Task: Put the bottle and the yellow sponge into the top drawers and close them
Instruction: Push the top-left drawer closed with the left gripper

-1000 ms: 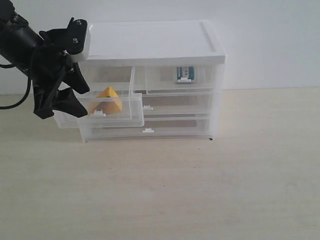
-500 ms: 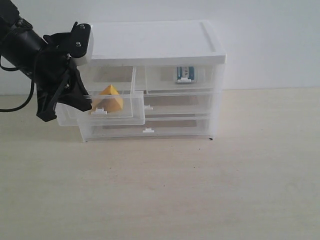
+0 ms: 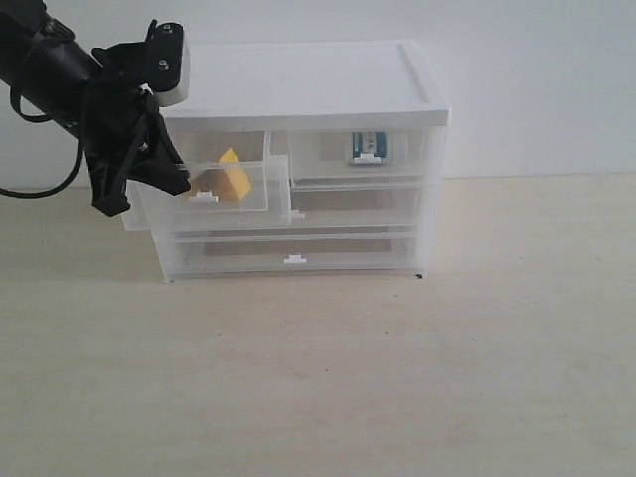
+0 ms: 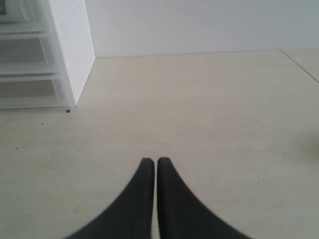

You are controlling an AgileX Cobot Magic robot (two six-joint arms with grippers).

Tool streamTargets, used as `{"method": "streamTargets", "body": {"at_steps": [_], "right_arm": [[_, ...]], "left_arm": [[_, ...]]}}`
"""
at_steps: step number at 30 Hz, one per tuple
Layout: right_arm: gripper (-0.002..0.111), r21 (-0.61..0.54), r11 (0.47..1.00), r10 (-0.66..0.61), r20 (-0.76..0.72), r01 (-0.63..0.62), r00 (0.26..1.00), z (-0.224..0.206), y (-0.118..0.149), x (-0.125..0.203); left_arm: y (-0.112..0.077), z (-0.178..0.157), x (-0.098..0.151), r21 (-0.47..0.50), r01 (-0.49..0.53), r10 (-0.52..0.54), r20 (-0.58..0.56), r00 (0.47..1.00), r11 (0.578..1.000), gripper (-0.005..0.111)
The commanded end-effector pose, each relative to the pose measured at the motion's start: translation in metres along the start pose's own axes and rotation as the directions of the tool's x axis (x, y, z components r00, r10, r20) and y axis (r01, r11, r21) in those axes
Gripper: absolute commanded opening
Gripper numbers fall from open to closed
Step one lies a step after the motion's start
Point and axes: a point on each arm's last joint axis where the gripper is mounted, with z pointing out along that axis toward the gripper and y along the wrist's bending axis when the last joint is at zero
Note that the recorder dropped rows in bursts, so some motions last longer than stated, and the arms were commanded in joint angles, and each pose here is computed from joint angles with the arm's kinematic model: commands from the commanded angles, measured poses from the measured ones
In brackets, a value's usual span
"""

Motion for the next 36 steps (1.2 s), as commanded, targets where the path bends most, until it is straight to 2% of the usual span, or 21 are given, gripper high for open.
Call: {"method": "streamTargets", "body": {"at_steps": [1,10,16,21,29,32,36], "right_arm": [[0.000,0.002,1.000,-0.002,0.009,0.002,1.000,0.000,0.000,0.001],[0.000,0.002,1.000,-0.002,0.009,0.002,1.000,0.000,0.000,0.001],[0.000,0.002,1.000,-0.002,0.009,0.002,1.000,0.000,0.000,0.001],[0.000,0.002,1.000,-0.002,0.009,0.002,1.000,0.000,0.000,0.001],[0.000,0.002,1.000,-0.002,0.008,0.002,1.000,0.000,0.000,0.001],[0.000,0.002,1.000,-0.002,0.008,0.002,1.000,0.000,0.000,0.001],[0.000,0.002,1.000,-0.002,0.008,0.002,1.000,0.000,0.000,0.001]], "left_arm": [[0.022,0.005,-0.004,-0.187,0.040,-0.030,0.053,0.998,0.982,0.004],[0.032,0.010,0.005,-0.273,-0.066,0.053,-0.055,0.997,0.960,0.004],[0.039,0.007,0.006,-0.353,-0.092,0.072,-0.069,0.995,0.931,0.005],[0.043,0.006,0.005,-0.394,-0.098,0.078,-0.068,0.995,0.914,0.018],[0.045,0.005,0.006,-0.415,-0.098,0.075,-0.072,0.995,0.904,0.014],[0.046,0.005,0.006,-0.421,-0.063,0.043,-0.057,0.997,0.905,0.027],[0.042,0.002,0.004,-0.397,-0.065,0.045,-0.059,0.997,0.915,0.060]]}}
